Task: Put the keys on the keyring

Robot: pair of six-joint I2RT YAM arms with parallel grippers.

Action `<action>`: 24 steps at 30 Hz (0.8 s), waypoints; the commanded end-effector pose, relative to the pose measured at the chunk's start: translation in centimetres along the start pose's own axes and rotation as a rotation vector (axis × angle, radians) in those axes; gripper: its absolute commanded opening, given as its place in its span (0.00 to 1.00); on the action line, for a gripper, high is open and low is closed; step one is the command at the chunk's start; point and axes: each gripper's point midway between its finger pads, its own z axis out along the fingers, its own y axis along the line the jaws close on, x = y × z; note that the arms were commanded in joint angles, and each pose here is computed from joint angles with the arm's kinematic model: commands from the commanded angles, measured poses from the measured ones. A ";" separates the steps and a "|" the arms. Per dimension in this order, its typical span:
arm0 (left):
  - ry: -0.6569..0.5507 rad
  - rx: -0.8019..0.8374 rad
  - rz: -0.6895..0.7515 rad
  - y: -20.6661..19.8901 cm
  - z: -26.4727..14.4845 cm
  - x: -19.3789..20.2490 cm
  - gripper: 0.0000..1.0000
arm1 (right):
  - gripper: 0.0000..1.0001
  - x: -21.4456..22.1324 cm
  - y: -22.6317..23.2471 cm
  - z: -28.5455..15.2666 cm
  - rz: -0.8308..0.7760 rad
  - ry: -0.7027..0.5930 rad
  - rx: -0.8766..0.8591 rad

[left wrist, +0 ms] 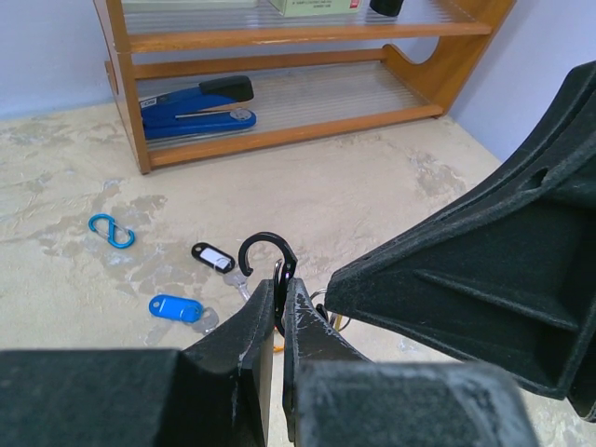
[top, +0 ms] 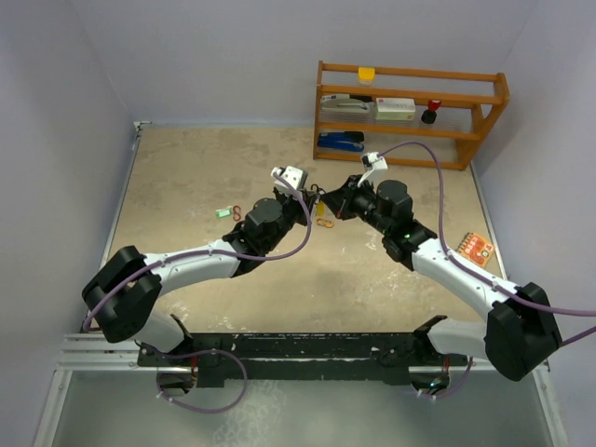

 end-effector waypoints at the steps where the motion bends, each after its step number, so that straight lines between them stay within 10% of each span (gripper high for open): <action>1: -0.093 0.053 -0.005 -1.4 -0.7 -3.4 0.00 | 0.00 -2.3 0.3 0.3 0.014 -0.046 0.017; 15: -0.135 0.002 -0.021 -0.4 -1.6 -4.7 0.00 | 0.00 -1.6 -0.3 0.4 0.032 -0.009 0.043; 24: -0.123 -0.127 -0.019 1.9 -1.6 -4.5 0.00 | 0.59 -2.5 -1.0 -0.7 0.028 -0.054 0.101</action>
